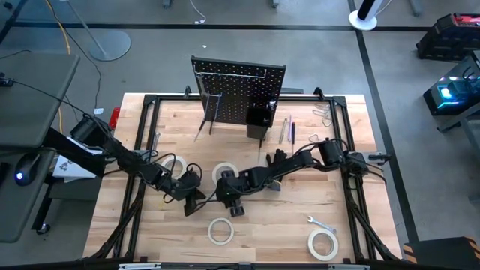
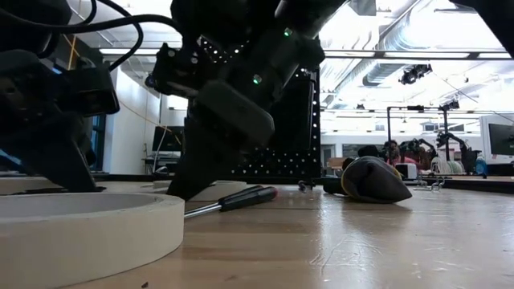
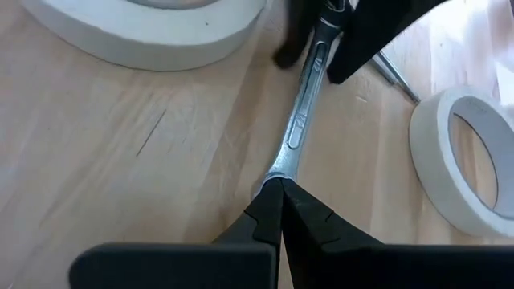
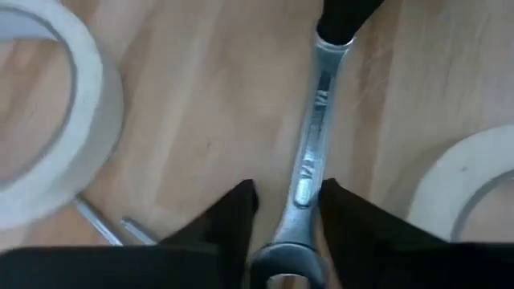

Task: Hang tools onto peg board
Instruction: Hang the 12 mm tool onto the pegboard aligned with the others

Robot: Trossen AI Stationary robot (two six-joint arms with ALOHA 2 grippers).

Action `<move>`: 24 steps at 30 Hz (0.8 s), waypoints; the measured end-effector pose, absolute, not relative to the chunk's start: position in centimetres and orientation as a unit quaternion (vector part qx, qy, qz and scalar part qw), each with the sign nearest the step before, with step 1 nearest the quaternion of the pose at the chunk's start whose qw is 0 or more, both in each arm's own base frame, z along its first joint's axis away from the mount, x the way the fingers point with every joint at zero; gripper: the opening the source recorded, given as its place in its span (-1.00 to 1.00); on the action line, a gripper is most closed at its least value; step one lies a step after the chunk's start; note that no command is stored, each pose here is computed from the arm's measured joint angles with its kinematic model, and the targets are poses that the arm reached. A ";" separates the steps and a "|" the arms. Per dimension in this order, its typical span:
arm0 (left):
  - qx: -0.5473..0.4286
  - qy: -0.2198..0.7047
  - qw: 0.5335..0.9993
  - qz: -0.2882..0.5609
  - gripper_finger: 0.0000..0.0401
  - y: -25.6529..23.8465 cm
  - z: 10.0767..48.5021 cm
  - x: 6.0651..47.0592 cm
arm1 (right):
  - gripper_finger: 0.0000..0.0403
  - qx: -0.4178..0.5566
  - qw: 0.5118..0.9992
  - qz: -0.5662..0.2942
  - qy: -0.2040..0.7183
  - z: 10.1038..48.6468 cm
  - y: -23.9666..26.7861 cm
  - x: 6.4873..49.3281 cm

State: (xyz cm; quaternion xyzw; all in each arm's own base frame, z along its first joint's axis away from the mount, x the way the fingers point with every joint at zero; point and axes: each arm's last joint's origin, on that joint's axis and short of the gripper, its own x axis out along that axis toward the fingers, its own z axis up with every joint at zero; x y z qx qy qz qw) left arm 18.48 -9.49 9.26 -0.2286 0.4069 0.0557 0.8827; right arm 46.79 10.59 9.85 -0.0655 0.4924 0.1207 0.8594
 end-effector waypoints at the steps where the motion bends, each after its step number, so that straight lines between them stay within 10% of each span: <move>1: -0.230 0.404 0.883 0.056 -1.00 -9.5 9.3 18.5 | -0.53 -0.052 0.857 0.107 0.502 9.6 10.7 46.7; 4: -0.244 0.394 0.885 0.048 -1.00 -9.5 9.5 18.8 | -0.87 -0.009 0.851 0.080 0.519 9.3 10.6 46.5; 13: -0.345 0.314 0.878 -0.105 -1.00 -9.3 14.9 19.2 | -0.99 0.060 0.832 0.034 0.551 14.7 9.6 44.3; 24: -0.358 0.017 0.929 -0.088 -1.00 -5.3 28.0 15.3 | -1.00 0.086 0.904 -0.027 0.418 30.5 7.3 38.9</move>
